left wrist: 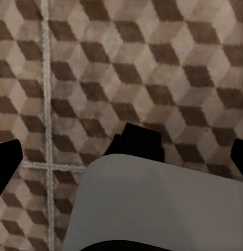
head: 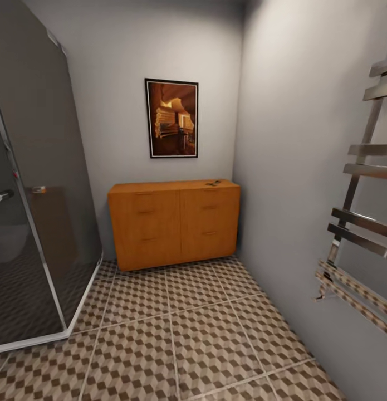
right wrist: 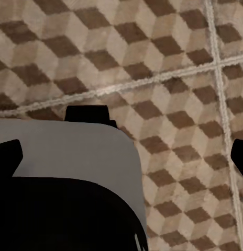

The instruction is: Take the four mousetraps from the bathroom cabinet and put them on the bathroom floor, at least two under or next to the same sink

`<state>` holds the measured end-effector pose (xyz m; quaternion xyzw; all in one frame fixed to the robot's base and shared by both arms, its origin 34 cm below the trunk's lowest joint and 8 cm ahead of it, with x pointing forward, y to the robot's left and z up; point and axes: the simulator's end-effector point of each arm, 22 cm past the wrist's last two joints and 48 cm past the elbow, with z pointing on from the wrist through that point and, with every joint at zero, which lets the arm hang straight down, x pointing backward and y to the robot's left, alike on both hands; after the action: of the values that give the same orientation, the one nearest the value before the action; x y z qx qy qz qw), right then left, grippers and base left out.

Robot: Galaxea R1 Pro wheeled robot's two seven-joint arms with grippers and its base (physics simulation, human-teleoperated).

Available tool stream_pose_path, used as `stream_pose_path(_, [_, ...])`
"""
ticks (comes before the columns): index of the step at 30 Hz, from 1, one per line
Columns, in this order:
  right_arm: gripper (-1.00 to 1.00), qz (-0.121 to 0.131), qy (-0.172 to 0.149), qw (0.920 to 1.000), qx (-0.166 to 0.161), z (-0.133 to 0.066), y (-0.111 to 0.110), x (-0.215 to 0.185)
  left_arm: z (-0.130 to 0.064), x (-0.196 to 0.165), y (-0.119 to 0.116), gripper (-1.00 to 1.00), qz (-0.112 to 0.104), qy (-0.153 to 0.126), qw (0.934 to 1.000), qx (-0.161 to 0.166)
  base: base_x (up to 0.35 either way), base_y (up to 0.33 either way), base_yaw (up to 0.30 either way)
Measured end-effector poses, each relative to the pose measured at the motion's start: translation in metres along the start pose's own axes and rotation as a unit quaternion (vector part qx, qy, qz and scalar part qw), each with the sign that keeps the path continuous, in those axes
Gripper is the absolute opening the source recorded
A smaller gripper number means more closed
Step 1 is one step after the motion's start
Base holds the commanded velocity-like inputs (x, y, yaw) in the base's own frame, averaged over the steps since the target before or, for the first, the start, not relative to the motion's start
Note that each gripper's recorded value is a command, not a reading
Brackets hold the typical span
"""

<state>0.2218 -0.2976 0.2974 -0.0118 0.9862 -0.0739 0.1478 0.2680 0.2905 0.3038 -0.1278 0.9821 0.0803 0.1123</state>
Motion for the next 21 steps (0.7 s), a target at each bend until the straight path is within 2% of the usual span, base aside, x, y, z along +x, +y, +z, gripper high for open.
stream_pose_path(21, [1.00, 0.000, 0.000, 1.0000, -0.003, -0.0004, 0.0041, -0.0002, -0.0001, -0.0001, -0.0009, 1.00, 0.003, -0.001, 1.0000, 0.001, 0.321, 0.000, 0.002])
